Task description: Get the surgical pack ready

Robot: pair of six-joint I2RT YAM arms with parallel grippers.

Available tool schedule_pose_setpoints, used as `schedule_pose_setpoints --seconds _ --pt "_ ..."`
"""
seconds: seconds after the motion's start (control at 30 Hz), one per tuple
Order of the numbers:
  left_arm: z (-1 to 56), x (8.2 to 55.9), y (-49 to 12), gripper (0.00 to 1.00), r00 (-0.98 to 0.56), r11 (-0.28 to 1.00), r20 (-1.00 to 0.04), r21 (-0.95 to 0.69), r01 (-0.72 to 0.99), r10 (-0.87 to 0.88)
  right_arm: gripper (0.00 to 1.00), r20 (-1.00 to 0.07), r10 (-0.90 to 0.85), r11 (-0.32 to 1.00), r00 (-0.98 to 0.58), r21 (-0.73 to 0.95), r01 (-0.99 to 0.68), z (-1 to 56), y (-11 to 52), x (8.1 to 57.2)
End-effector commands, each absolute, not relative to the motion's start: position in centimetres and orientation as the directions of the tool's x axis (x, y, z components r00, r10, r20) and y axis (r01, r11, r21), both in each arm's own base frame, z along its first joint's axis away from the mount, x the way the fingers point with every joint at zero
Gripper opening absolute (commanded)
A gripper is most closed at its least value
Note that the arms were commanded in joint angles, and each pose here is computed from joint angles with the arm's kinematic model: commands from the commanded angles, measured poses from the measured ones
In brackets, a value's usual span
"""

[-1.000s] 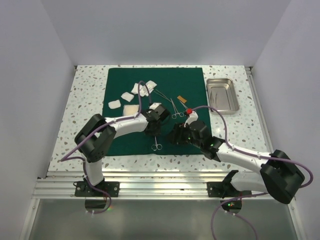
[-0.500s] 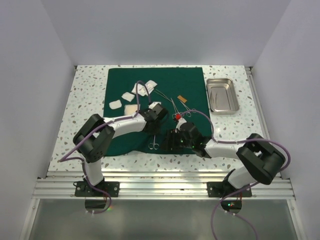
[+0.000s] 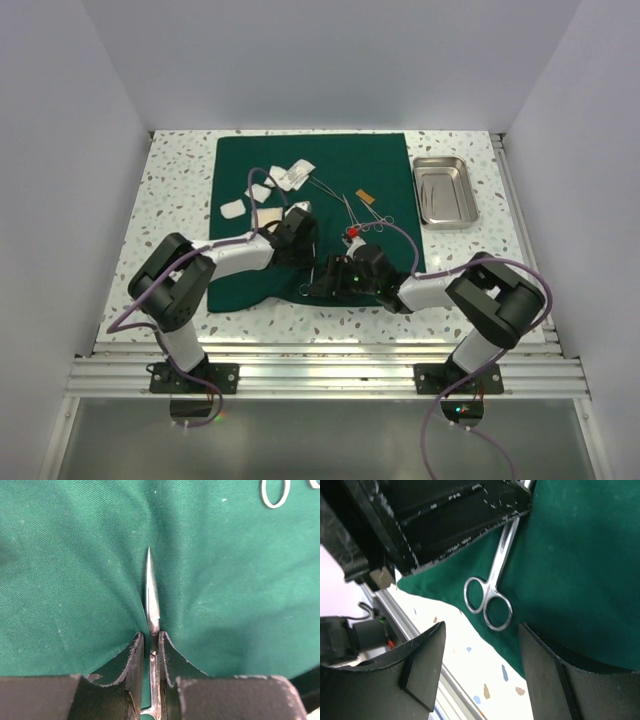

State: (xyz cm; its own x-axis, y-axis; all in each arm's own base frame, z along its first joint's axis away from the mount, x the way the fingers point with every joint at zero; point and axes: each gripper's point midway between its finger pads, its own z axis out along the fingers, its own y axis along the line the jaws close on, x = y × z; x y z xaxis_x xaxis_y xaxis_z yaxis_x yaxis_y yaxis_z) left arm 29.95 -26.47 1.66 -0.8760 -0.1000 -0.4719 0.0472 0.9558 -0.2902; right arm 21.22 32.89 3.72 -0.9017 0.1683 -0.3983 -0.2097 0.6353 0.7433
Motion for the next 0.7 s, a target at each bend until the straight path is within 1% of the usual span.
schedule_pose_setpoints --seconds 0.0,0.03,0.13,0.2,0.27,0.43,0.63,0.67 --pt "-2.9 26.1 -24.9 0.0 -0.942 0.96 -0.323 -0.28 0.005 -0.089 0.64 -0.365 0.223 0.608 -0.904 0.777 -0.164 3.6 33.6 21.8" --pt "-3.2 25.9 -24.7 0.0 -0.941 0.957 -0.325 -0.288 0.0 -0.097 0.63 -0.367 0.232 0.599 -0.901 0.784 -0.165 3.7 33.7 22.0" --pt "-3.3 25.6 -24.7 0.0 -0.942 0.945 -0.313 -0.328 -0.013 -0.121 0.58 -0.349 0.24 0.58 -0.906 0.8 -0.154 3.5 34.2 22.0" --pt "-3.4 25.6 -24.5 0.0 -0.941 0.944 -0.312 -0.329 -0.023 -0.131 0.52 -0.335 0.254 0.575 -0.907 0.807 -0.136 3.1 34.2 22.0" --pt "-3.4 25.6 -24.4 0.0 -0.939 0.942 -0.316 -0.334 -0.024 -0.136 0.51 -0.337 0.275 0.57 -0.9 0.811 -0.13 3.1 34.1 22.2" --pt "-3.1 25.7 -24.3 0.0 -0.933 0.941 -0.327 -0.338 -0.032 -0.149 0.37 -0.372 0.305 0.585 -0.877 0.8 -0.136 3.8 33.6 22.9" --pt "-2.5 25.6 -23.8 0.0 -0.928 0.943 -0.34 -0.33 -0.036 -0.155 0.24 -0.409 0.326 0.599 -0.852 0.787 -0.149 4.8 33.7 24.0" --pt "-2.1 25.9 -23.5 0.0 -0.918 0.946 -0.362 -0.321 -0.042 -0.164 0.22 -0.415 0.33 0.603 -0.848 0.784 -0.15 4.8 33.7 24.2"
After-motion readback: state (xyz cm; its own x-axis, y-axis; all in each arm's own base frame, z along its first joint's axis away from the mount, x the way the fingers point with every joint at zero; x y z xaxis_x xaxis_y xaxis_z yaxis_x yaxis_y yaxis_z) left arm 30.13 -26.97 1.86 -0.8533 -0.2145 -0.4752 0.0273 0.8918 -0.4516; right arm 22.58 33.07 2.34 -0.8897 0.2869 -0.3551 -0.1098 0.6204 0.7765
